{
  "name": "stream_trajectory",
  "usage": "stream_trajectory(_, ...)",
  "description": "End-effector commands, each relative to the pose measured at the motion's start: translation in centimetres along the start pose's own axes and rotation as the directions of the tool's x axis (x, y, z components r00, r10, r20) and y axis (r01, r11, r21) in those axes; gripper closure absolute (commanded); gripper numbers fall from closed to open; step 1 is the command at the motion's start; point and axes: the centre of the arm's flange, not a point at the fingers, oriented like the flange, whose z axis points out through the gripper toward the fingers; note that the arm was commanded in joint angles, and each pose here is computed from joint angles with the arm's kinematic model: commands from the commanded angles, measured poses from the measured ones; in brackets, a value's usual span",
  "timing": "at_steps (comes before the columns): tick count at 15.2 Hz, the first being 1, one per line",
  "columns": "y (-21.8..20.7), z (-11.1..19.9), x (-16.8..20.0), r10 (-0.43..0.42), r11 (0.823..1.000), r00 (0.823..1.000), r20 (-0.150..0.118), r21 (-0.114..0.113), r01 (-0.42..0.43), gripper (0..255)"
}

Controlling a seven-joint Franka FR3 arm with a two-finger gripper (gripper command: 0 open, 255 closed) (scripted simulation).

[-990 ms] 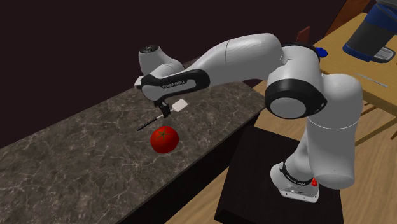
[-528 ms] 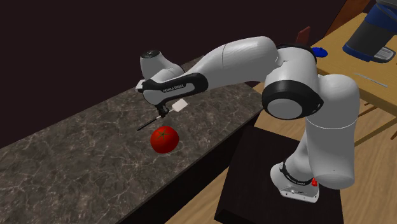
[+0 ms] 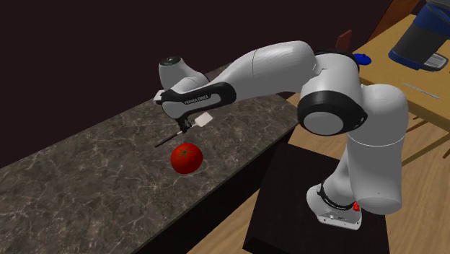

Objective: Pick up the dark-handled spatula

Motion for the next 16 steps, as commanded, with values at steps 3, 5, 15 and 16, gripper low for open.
stream_trajectory(3,0.0,-1.9,0.1,0.0,1.0,1.0,0.0,0.0,0.0,255)
stream_trajectory(5,0.0,-2.9,0.2,0.0,1.0,1.0,0.0,0.0,0.0,255)
stream_trajectory(15,0.0,-7.8,0.5,0.0,1.0,1.0,0.0,0.0,0.0,255)
stream_trajectory(16,0.0,-7.8,0.5,0.0,1.0,1.0,0.0,0.0,0.0,255)
